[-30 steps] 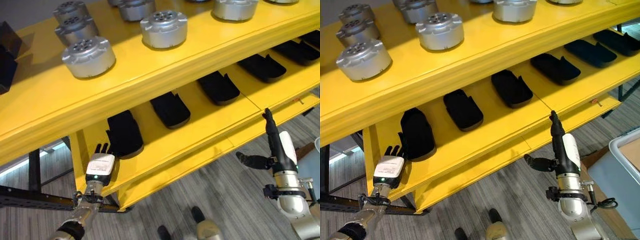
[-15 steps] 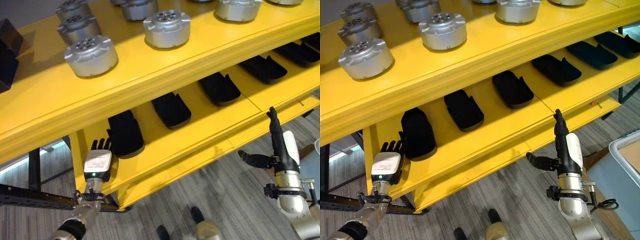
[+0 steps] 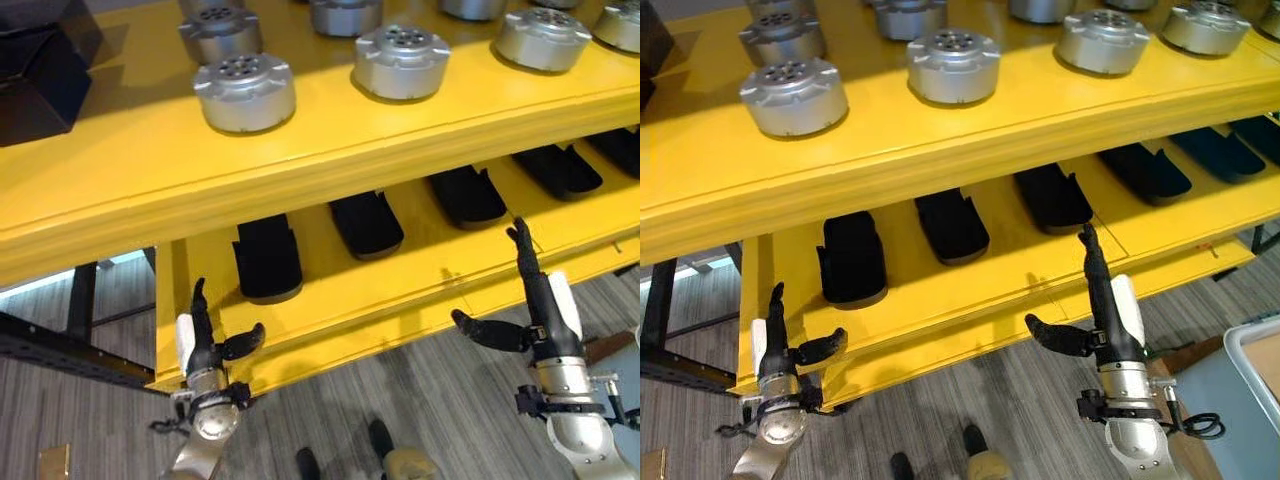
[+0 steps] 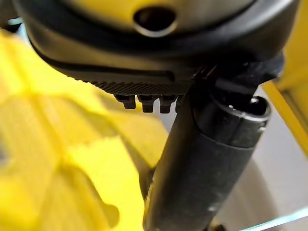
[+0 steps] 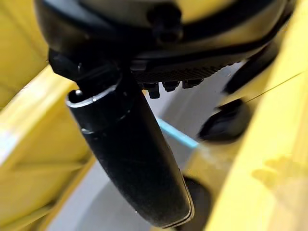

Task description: Move parts from the plastic box to the shelf.

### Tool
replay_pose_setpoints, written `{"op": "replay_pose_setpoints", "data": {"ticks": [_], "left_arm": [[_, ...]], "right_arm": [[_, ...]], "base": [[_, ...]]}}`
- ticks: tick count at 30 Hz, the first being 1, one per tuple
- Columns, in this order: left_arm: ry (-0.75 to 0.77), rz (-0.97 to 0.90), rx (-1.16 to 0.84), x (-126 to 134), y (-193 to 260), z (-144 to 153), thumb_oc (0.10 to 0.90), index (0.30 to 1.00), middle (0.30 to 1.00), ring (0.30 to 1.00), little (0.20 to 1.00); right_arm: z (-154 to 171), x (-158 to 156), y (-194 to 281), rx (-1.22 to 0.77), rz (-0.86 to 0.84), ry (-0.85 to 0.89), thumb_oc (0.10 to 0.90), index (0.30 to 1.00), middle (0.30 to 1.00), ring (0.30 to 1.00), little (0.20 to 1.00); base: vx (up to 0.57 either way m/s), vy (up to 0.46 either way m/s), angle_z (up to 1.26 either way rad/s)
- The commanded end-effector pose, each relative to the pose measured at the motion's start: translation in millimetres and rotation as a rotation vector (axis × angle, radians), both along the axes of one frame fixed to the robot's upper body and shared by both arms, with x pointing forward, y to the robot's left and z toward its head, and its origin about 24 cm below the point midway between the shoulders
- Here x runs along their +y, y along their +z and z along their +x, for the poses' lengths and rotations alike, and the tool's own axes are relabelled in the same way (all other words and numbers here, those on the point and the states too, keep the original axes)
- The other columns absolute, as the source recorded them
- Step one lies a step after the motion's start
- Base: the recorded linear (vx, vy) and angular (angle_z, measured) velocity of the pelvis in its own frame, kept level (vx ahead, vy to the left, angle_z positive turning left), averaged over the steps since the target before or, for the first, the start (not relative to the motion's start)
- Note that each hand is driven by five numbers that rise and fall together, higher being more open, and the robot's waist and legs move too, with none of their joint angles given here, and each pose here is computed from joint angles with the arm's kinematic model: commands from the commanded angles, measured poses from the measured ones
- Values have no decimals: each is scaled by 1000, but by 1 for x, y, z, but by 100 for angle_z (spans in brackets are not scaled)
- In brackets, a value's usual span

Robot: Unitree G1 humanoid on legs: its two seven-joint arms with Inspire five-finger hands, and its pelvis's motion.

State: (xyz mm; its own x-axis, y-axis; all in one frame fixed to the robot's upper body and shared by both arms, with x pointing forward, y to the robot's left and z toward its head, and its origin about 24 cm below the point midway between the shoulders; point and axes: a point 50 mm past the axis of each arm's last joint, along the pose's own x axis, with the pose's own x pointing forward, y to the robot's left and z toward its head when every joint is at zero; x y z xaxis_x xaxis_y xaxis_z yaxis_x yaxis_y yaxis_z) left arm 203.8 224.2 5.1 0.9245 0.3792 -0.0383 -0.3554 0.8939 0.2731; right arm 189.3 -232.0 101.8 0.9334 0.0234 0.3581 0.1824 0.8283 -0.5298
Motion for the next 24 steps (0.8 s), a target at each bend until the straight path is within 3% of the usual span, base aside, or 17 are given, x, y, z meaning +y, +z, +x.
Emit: {"op": "replay_pose_setpoints", "data": {"ticks": [1,16,24], "left_arm": [[-155,-90,-289,11,57,27,900,1000,1000,1000,1000],[-458,-332,-339,4,66,-9,900,1000,1000,1000,1000],[-616,-459,-292,-8,65,-6,900,1000,1000,1000,1000]], "right_arm": [[5,8,48,-246,15,118,900,1000,1000,1000,1000],[11,26,60,-219,32,360,900,1000,1000,1000,1000],[12,34,56,-137,21,523,900,1000,1000,1000,1000]], "base": [[-49,-107,21],[-46,-152,19],[-99,49,68]]}}
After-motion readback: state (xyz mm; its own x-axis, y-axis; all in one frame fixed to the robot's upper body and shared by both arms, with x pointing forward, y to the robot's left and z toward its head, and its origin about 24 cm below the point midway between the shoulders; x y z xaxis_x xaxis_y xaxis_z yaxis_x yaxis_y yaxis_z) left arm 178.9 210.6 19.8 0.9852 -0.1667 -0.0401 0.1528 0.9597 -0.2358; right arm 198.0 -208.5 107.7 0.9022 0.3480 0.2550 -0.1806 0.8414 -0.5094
